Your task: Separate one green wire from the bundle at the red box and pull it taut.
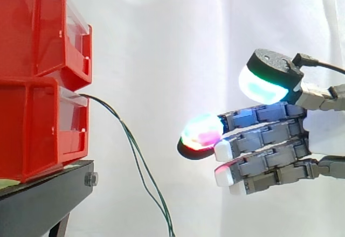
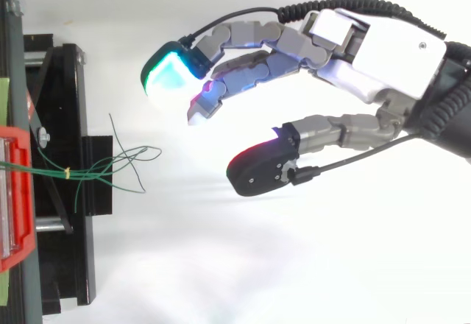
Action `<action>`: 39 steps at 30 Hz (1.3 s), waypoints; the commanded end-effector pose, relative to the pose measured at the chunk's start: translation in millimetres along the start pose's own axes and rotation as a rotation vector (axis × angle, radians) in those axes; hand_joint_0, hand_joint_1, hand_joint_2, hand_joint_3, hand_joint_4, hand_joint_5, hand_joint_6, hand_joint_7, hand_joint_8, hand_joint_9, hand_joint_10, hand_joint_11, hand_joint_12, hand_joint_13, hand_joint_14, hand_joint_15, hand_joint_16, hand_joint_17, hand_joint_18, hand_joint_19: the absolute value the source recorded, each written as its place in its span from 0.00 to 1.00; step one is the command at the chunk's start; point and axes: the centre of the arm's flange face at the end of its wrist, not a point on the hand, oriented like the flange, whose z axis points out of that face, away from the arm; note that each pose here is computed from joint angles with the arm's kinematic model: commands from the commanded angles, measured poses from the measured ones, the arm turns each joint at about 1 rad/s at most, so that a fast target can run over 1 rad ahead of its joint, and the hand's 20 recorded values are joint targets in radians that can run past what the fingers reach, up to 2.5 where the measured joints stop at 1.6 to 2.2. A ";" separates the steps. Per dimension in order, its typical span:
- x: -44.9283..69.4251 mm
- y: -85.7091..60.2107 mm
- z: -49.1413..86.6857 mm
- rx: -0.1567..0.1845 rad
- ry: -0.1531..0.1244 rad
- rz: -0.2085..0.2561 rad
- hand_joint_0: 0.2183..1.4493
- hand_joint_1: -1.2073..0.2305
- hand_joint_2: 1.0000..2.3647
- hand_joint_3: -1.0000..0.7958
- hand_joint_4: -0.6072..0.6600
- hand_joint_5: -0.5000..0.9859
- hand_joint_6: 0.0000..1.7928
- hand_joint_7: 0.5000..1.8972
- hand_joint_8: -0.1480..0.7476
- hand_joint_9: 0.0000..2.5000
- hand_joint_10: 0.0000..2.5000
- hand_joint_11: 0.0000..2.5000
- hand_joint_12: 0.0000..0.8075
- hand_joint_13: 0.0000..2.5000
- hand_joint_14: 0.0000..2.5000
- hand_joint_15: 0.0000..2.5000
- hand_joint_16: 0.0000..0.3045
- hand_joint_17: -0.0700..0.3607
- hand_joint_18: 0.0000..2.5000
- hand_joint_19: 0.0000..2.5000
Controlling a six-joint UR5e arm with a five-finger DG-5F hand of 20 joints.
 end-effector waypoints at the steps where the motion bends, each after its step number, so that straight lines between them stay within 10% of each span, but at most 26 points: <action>1: 6.4 -6.6 8.0 -0.002 -0.001 -0.004 0.22 0.36 0.00 0.28 0.62 0.22 0.28 0.18 0.42 0.29 0.01 0.20 0.45 0.25 0.01 0.17 0.19 0.46 0.16 0.15; 6: 20.2 -18.4 30.3 0.008 0.005 0.034 0.22 0.36 0.00 0.28 0.62 0.22 0.28 0.18 0.42 0.30 0.01 0.19 0.44 0.25 0.01 0.17 0.18 0.45 0.16 0.16; 19: 24.5 -14.6 32.8 0.003 0.004 0.014 0.22 0.36 0.00 0.28 0.64 0.23 0.28 0.19 0.42 0.31 0.01 0.20 0.44 0.27 0.01 0.19 0.18 0.45 0.18 0.17; 23: 32.4 -35.8 35.2 0.009 0.012 0.012 0.22 0.36 0.00 0.28 0.64 0.23 0.28 0.19 0.42 0.32 0.01 0.20 0.44 0.27 0.01 0.18 0.18 0.44 0.19 0.17; 39: 50.9 -45.9 50.6 -0.009 0.012 0.036 0.23 0.35 0.00 0.28 0.67 0.25 0.28 0.21 0.42 0.34 0.01 0.20 0.43 0.28 0.01 0.19 0.17 0.44 0.20 0.17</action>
